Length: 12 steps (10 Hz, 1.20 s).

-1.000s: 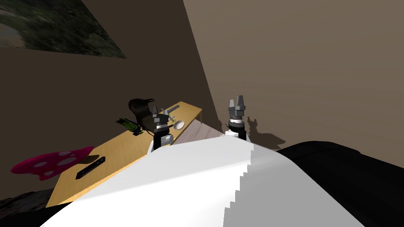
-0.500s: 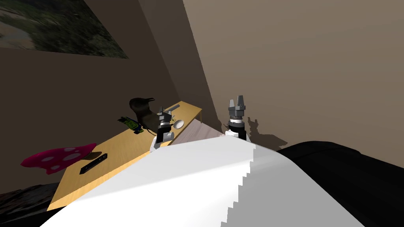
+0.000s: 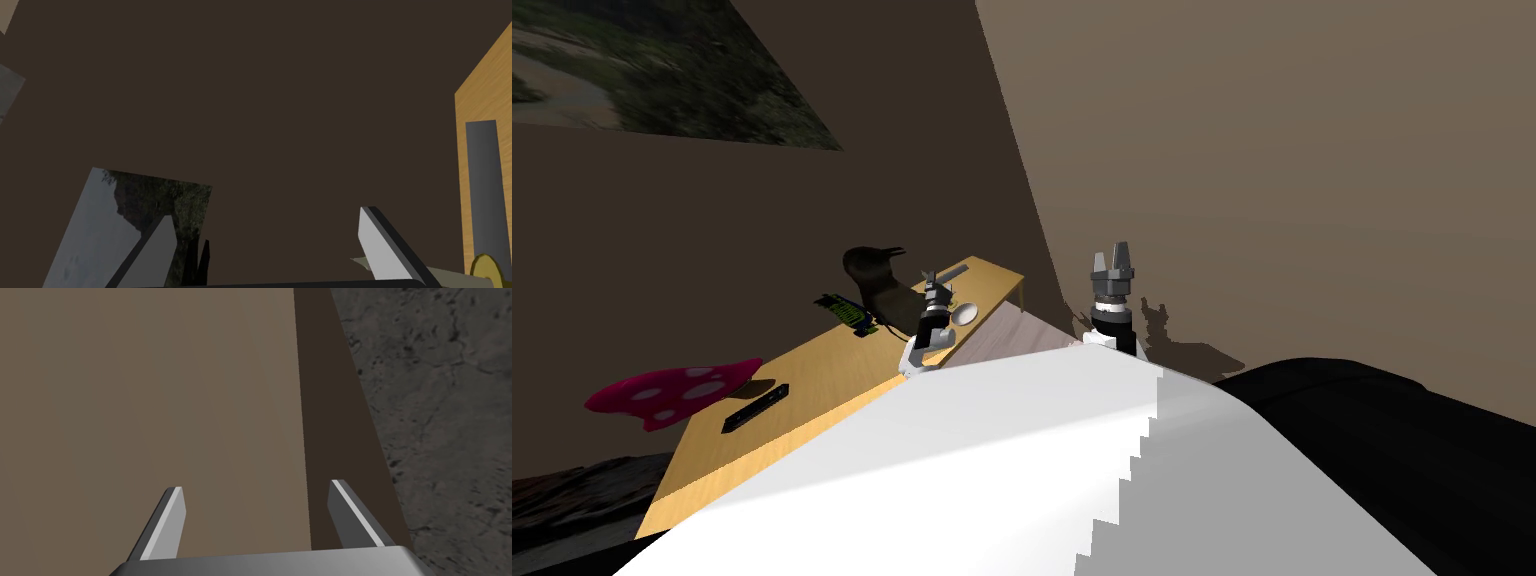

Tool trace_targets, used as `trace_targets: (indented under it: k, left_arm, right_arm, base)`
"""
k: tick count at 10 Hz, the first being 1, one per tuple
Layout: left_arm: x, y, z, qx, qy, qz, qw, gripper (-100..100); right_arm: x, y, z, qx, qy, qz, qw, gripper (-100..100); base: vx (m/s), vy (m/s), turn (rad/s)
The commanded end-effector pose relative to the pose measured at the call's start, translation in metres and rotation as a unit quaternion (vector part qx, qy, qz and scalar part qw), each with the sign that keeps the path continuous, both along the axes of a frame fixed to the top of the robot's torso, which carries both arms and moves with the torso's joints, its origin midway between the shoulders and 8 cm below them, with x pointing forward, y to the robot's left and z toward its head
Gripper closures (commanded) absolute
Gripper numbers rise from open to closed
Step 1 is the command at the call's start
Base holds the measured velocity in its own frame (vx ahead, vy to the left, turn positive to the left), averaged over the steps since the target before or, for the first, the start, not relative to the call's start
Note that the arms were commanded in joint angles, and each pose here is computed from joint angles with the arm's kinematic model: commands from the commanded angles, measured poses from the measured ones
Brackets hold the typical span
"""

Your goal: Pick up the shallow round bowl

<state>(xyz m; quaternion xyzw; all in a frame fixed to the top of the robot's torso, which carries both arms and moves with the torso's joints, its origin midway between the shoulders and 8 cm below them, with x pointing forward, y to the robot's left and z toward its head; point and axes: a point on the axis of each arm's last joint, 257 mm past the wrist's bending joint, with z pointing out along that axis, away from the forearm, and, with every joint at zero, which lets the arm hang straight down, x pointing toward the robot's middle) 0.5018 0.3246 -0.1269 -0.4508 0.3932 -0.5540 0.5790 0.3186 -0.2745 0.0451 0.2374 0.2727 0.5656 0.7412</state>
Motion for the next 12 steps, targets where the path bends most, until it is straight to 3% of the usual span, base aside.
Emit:
trace_targets:
  k: [1, 2, 6, 7, 8, 9, 12]
  left_arm:
    - [0.006, 0.001, -0.013, -0.003, 0.020, 0.001, 0.9998, -100]
    - [0.019, 0.003, -0.027, -0.007, 0.044, 0.002, 0.9990, -100]
    - [0.045, 0.005, -0.053, -0.016, 0.096, 0.004, 0.9953, -100]
    - [0.045, 0.007, -0.068, -0.018, 0.112, 0.007, 0.9935, -100]
    - [0.045, 0.008, -0.069, -0.018, 0.114, 0.007, 0.9933, -100]
    - [0.056, 0.008, -0.083, -0.023, 0.141, 0.008, 0.9898, -100]
    - [0.065, 0.010, -0.110, -0.029, 0.181, 0.012, 0.9830, -100]
  right_arm:
    - [0.000, 0.000, 0.000, 0.000, 0.000, 0.000, 1.0000, 0]
    - [0.000, 0.000, 0.000, 0.000, 0.000, 0.000, 1.0000, 0]
    - [0.000, 0.000, 0.000, 0.000, 0.000, 0.000, 1.0000, 0]
    - [0.000, 0.000, 0.000, 0.000, 0.000, 0.000, 1.0000, 0]
    - [0.000, 0.000, 0.000, 0.000, 0.000, 0.000, 1.0000, 0]
    - [0.000, 0.000, 0.000, 0.000, 0.000, 0.000, 1.0000, 0]
    - [0.000, 0.000, 0.000, 0.000, 0.000, 0.000, 1.0000, 0]
  base:
    - [-0.020, -0.022, 0.014]
    - [-0.023, -0.022, 0.027]
    - [-0.020, -0.019, 0.021]
    - [-0.019, -0.013, 0.010]
    - [-0.006, -0.006, -0.003]
    - [-0.012, -0.013, 0.026]
    - [-0.020, -0.015, 0.014]
